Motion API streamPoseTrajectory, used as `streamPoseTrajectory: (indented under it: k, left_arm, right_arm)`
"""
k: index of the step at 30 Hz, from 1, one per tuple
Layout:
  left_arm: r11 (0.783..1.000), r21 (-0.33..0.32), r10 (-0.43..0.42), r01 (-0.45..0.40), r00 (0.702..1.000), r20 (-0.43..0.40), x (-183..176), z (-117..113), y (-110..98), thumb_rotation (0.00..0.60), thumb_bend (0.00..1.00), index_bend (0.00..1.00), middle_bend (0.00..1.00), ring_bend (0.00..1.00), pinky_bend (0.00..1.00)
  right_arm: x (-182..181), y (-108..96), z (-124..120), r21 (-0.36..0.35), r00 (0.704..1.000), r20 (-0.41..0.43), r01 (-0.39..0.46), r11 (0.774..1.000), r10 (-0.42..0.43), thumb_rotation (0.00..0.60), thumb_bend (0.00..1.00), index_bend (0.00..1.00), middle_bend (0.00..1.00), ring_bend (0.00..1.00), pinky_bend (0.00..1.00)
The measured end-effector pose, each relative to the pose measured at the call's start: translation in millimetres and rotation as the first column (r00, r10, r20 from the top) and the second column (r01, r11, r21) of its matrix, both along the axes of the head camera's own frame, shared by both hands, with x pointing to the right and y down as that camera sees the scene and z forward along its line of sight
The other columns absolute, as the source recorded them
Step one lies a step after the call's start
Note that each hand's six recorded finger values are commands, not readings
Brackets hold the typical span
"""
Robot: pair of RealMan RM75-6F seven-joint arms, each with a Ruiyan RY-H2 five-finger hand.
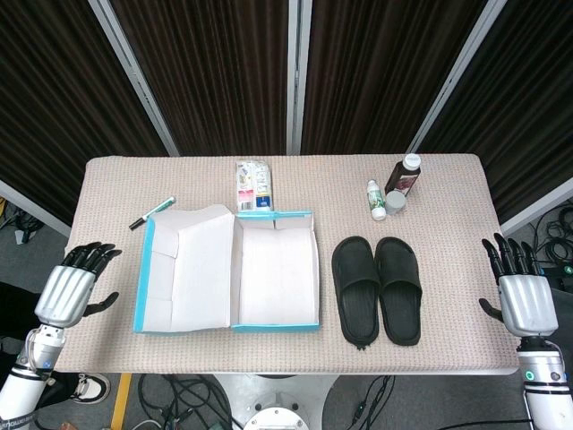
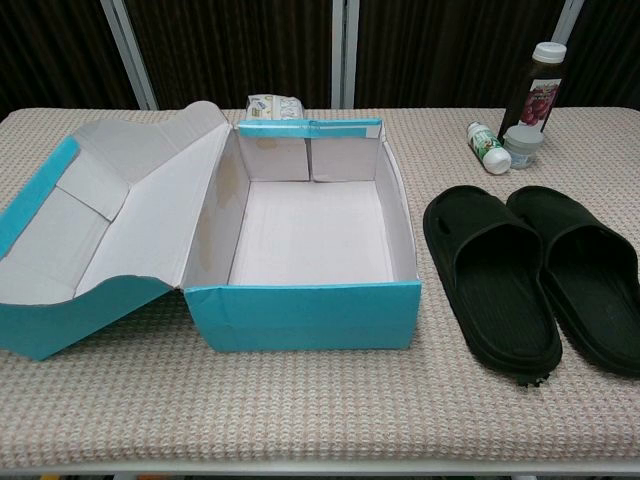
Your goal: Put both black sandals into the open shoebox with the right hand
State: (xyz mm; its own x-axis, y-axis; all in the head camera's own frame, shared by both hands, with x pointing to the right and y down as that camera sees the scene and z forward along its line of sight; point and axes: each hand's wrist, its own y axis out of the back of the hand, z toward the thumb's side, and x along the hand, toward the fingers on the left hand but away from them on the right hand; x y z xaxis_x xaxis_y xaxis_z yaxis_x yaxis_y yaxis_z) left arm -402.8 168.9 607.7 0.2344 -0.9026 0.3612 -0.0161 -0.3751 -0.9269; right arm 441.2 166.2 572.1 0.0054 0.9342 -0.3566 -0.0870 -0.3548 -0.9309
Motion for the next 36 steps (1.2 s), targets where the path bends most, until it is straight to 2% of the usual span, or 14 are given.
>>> streamPoseTrajectory:
  k: [11, 18, 28, 33, 36]
  left_arm:
    - [1.0, -0.01, -0.01, 0.01, 1.0, 0.002, -2.7, 1.6, 1.9, 0.6, 0.19, 0.21, 0.19, 0.14, 0.2]
    - [1.0, -0.005, -0.006, 0.006, 1.0, -0.001, -0.8, 0.6, -0.6, 0.6, 0.19, 0.21, 0.19, 0.14, 0.2]
    - [1.0, -0.006, 0.001, -0.001, 1.0, 0.024, 1.9, -3.7, -0.1, 0.6, 0.19, 0.21, 0.19, 0.14, 0.2]
    - [1.0, -0.004, -0.003, 0.003, 1.0, 0.018, 2.6, -9.0, 0.2, 0.6, 0.19, 0.21, 0.19, 0.14, 0.2]
    - [1.0, -0.012, -0.009, 0.009, 1.0, 0.005, 1.9, -9.0, -0.1, 0.6, 0.19, 0.21, 0.19, 0.14, 0.2]
  right_arm:
    - [-5.6, -0.5, -1.1, -0.005, 1.0, 0.013, 0.007, 1.0, -0.007, 0.6, 0.03, 0.0, 0.0, 0.0, 0.0]
    - [-16.2, -8.2, -4.3, -0.011, 0.999, 0.033, 0.029, 1.0, -0.028, 0.6, 0.03, 0.0, 0.0, 0.0, 0.0]
    - [-48.0, -28.5, -4.5, -0.094, 0.995, 0.07, 0.083, 0.992, -0.076, 0.6, 0.03, 0.0, 0.02, 0.0, 0.0]
    - [-68.8, -39.3, -3.8, -0.122, 0.991, 0.065, 0.126, 0.985, -0.118, 0.6, 0.03, 0.0, 0.05, 0.0, 0.0]
    - [-80.7, -43.6, 2.0, -0.162, 0.989, 0.067, 0.144, 0.976, -0.134, 0.6, 0.03, 0.0, 0.07, 0.0, 0.0]
